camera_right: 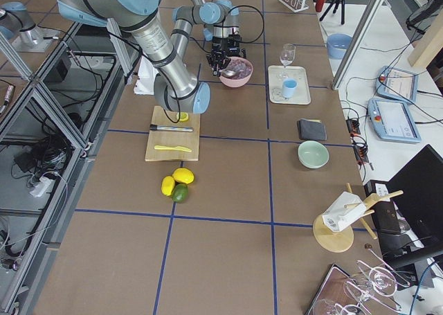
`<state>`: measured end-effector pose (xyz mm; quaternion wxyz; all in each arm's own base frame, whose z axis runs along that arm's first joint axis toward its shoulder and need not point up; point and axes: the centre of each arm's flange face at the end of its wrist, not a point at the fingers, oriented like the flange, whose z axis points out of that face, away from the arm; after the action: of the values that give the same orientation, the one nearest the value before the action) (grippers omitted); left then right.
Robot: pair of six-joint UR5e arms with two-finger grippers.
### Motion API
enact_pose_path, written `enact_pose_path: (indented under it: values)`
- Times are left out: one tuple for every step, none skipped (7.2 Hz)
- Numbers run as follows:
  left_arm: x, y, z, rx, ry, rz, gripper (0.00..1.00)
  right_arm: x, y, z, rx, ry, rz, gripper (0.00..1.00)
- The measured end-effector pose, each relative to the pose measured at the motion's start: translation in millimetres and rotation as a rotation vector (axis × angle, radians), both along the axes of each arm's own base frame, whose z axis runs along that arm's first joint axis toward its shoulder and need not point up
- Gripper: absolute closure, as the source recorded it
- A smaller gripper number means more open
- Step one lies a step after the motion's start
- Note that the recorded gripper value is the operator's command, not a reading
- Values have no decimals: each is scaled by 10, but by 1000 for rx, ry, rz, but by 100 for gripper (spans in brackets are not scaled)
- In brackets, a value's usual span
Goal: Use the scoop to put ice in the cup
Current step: 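Dig the scoop into the ice cubes while the left gripper steadies the bowl, then lift the loaded scoop out and carry it over the blue cup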
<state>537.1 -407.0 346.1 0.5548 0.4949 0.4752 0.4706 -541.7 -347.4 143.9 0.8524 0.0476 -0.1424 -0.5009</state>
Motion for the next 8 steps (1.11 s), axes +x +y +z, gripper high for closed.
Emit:
enact_pose_path:
  values:
    - [1,-1,-1,0,0,-1,0,-39,13,36,5,-18,6,100]
    - [1,-1,-1,0,0,-1,0,-79,16,101,15,-41,16,100]
    - [2,-1,-1,0,0,-1,0,-106,11,181,29,-68,32,100]
    - [2,-1,-1,0,0,-1,0,-99,9,299,51,-107,49,100]
    - [2,-1,-2,0,0,-1,0,-26,46,371,60,-135,57,100]
    - [0,-2,-2,0,0,-1,0,86,104,474,69,-183,75,100]
    - [-2,-5,-3,0,1,-2,0,154,148,545,75,-223,95,100]
    - [-5,-8,-3,0,1,-2,0,213,172,564,80,-252,105,100]
